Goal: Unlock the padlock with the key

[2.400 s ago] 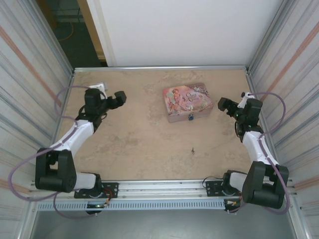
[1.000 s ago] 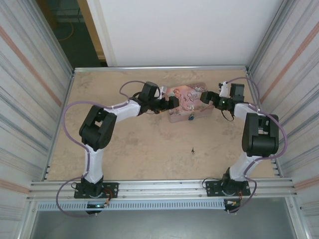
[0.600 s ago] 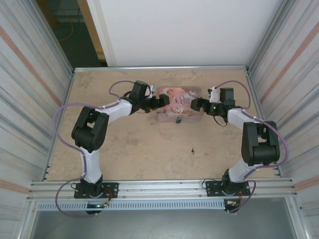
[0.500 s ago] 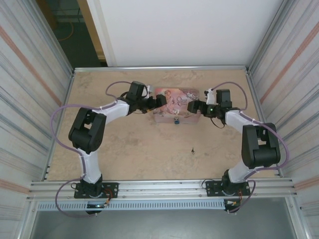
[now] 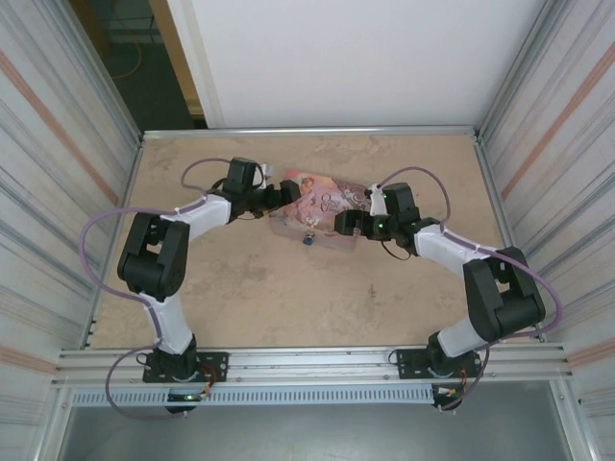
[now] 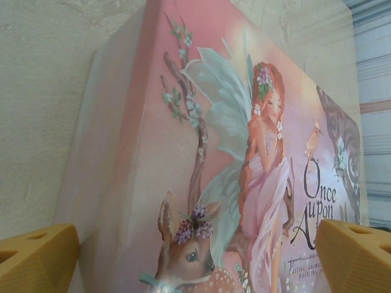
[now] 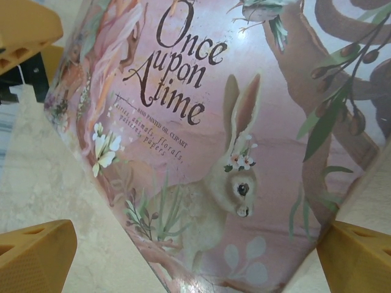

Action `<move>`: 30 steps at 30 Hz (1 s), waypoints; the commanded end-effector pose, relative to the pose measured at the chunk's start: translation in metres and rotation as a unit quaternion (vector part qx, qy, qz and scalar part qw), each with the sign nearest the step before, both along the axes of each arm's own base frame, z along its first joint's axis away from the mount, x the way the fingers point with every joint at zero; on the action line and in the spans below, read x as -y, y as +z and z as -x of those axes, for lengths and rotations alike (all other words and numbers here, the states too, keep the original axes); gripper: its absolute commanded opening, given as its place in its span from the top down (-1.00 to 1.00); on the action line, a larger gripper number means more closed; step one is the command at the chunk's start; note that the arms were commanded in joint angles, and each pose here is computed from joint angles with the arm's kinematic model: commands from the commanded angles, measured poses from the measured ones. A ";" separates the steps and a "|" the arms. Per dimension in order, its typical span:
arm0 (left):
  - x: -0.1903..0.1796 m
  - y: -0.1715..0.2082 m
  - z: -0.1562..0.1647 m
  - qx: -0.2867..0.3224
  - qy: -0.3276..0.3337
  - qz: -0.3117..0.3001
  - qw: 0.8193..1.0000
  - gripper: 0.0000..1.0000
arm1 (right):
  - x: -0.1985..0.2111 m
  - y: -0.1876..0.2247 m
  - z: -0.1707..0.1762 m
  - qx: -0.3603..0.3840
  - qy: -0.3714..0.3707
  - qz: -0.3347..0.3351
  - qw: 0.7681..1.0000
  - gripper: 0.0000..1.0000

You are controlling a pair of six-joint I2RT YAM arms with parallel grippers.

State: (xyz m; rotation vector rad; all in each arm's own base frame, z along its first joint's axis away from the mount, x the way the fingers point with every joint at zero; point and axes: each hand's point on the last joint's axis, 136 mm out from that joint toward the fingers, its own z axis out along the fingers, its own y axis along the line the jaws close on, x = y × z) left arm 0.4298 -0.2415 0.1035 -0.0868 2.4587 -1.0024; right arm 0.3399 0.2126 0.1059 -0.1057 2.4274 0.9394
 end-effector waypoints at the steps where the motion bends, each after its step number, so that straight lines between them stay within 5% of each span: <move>1: 0.020 0.026 0.014 0.020 -0.051 0.036 0.998 -0.97 | -0.012 0.004 0.010 -0.011 0.008 -0.010 1.000 -0.98; 17: -0.023 0.059 0.001 0.059 -0.023 0.001 0.998 -0.97 | 0.048 0.030 0.009 0.023 -0.094 0.085 0.992 -0.98; 30: -0.061 0.099 0.073 0.116 -0.009 -0.021 0.993 -0.97 | 0.084 0.048 0.058 0.003 -0.127 0.114 0.985 -0.98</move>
